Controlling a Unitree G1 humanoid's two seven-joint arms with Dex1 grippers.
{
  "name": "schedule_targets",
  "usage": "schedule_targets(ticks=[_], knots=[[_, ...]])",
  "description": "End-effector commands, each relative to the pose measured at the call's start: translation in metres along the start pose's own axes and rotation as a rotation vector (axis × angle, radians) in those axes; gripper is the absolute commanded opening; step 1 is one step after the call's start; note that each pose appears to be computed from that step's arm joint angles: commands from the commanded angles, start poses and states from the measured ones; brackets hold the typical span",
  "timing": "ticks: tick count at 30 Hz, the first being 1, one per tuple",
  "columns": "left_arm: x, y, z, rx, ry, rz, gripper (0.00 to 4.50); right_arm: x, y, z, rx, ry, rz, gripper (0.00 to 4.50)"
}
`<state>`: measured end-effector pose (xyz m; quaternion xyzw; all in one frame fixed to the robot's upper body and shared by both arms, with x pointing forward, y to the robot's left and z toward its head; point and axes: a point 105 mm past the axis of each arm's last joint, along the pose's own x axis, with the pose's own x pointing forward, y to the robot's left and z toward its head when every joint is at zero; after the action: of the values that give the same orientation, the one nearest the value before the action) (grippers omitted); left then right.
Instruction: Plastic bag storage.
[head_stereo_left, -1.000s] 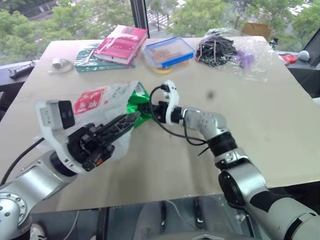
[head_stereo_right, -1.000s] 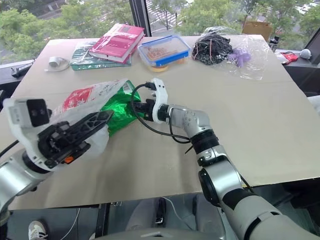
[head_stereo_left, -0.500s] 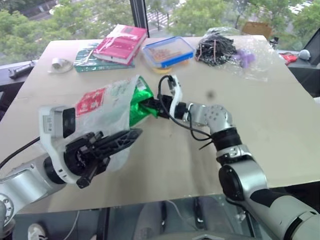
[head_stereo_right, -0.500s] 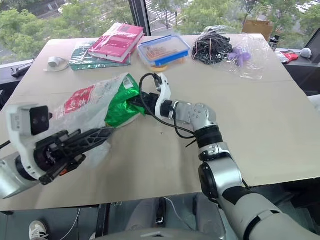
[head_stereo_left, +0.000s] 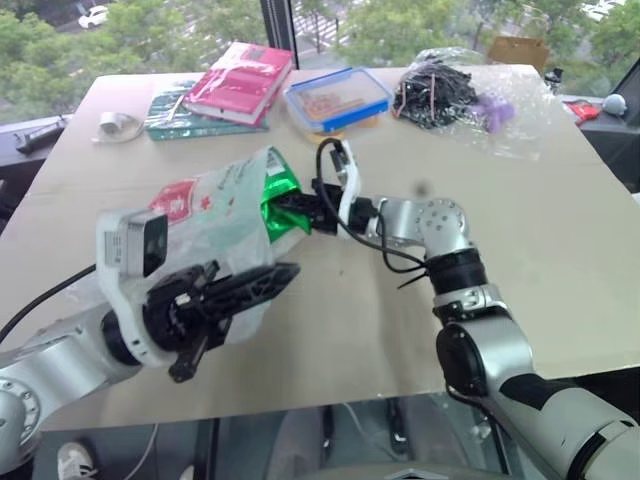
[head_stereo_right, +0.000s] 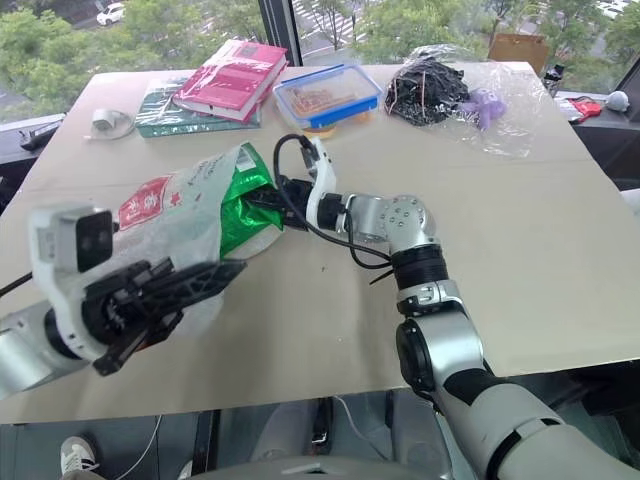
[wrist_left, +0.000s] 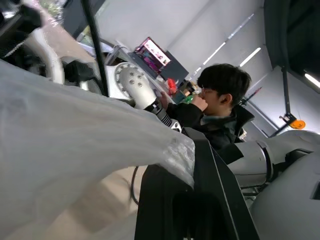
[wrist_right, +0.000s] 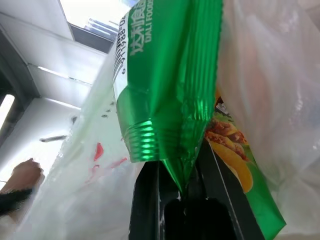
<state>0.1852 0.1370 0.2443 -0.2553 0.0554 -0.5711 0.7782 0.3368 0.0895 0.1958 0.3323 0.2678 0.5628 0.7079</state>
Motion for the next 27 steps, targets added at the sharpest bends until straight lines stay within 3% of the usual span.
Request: schedule_targets(ticks=[1,7,10,15,19,22,26,27], knots=[[0.012,-0.009,0.009,-0.012,-0.06,-0.05,0.0,0.062,0.052,-0.035,-0.044,0.05,0.158,0.04],[0.013,-0.008,0.013,-0.007,-0.096,-0.031,0.0,0.077,0.045,-0.056,-0.159,0.097,0.144,0.04],[0.01,-0.003,0.017,-0.003,-0.13,-0.003,0.0,0.068,0.046,-0.061,-0.266,0.138,0.184,0.91],[-0.005,0.012,0.023,-0.03,-0.212,0.071,0.0,0.037,0.05,-0.035,-0.606,0.052,0.195,3.09],[-0.02,0.022,0.027,-0.065,-0.242,0.105,0.0,-0.002,0.045,-0.023,-0.831,0.018,0.154,3.09],[-0.028,0.028,0.031,-0.087,-0.254,0.111,0.0,-0.02,0.04,-0.021,-0.884,0.018,0.112,3.09],[-0.035,0.035,0.035,-0.098,-0.259,0.116,0.0,-0.035,0.039,-0.021,-0.948,0.023,0.065,4.23],[-0.037,0.037,0.038,-0.102,-0.262,0.118,0.0,-0.038,0.035,-0.018,-0.96,0.002,0.017,4.23]])
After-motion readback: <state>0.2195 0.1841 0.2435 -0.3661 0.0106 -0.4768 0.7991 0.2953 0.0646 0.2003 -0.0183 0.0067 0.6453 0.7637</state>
